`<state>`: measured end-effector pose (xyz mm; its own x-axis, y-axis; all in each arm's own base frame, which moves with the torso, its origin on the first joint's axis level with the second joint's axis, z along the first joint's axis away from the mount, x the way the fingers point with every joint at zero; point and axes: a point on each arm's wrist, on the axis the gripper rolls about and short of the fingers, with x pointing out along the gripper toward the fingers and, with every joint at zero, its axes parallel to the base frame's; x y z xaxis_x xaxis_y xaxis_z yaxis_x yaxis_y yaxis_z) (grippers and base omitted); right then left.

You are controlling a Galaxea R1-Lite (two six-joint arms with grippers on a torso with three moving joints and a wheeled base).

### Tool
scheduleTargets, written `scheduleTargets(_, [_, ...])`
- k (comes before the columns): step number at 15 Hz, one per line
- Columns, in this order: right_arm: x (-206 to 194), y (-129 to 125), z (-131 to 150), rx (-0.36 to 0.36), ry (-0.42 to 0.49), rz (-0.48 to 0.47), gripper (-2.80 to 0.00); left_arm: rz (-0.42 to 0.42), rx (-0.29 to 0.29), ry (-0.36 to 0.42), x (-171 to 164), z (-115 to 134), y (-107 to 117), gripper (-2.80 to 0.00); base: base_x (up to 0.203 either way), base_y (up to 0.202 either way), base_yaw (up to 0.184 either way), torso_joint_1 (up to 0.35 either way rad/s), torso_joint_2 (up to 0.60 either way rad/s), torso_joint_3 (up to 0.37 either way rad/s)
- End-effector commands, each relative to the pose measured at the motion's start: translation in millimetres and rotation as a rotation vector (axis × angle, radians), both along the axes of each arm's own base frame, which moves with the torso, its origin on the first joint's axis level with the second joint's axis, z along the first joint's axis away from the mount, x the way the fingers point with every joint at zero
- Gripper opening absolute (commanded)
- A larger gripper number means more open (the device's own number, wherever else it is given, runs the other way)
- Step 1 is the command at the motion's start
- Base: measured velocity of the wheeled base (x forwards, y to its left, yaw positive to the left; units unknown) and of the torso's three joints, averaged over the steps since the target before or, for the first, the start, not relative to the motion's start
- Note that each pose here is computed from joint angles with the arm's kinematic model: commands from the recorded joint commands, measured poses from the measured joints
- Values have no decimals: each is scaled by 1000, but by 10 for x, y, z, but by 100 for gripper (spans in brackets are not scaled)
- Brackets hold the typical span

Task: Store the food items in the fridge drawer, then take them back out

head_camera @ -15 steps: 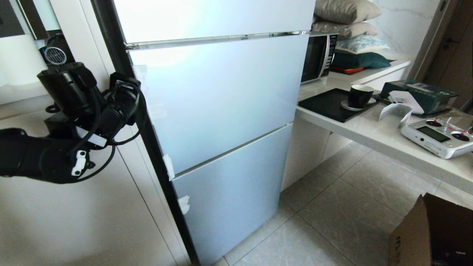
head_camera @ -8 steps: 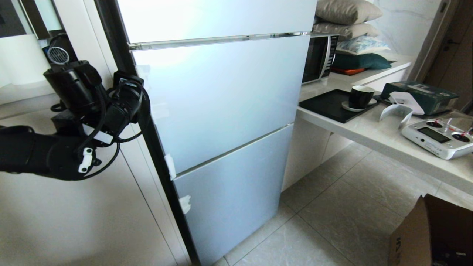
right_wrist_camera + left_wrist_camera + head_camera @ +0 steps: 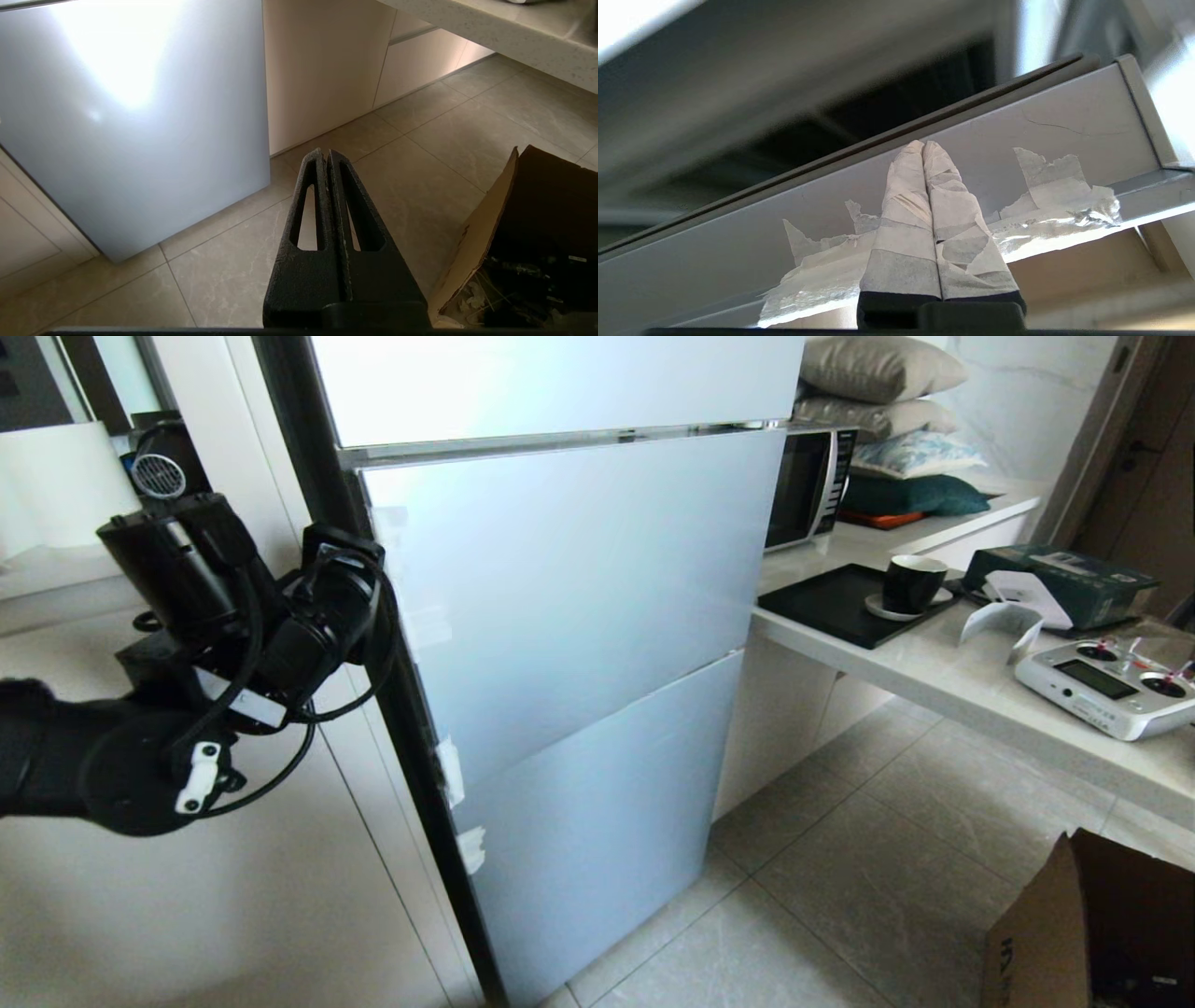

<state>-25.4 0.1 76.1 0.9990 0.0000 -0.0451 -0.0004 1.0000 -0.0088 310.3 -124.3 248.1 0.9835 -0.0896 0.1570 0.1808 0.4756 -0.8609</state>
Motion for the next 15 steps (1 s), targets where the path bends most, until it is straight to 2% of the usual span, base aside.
scheduleTargets(1, [0, 0, 2, 0, 1, -1, -280, -24, -13, -12, -219, 62, 4, -280, 0, 0, 0, 0, 0, 0])
scheduleTargets(5, [1, 0, -2, 0, 2, 0, -280, -116, -10, -4, -601, 59, -122, -280, 0, 0, 0, 0, 0, 0])
scheduleTargets(7, [1, 0, 0, 0, 2, 0, -280, -191, -6, 11, -890, 18, -263, -280, 0, 0, 0, 0, 0, 0])
scheduleTargets(9, [1, 0, -2, 0, 2, 0, -280, -203, 4, 35, -1181, -70, -211, -280, 0, 0, 0, 0, 0, 0])
scheduleTargets(12, [1, 0, -2, 0, 2, 0, -280, -182, 26, -6, -1463, -15, -3, -280, 0, 0, 0, 0, 0, 0])
scheduleTargets(13, [1, 0, -1, 0, 2, 0, -280, -161, 72, -23, -1537, -9, 67, -280, 0, 0, 0, 0, 0, 0])
scheduleTargets(15, [0, 0, 2, 0, 1, 0, -280, -76, 256, -80, -1663, 38, 196, -280, 0, 0, 0, 0, 0, 0])
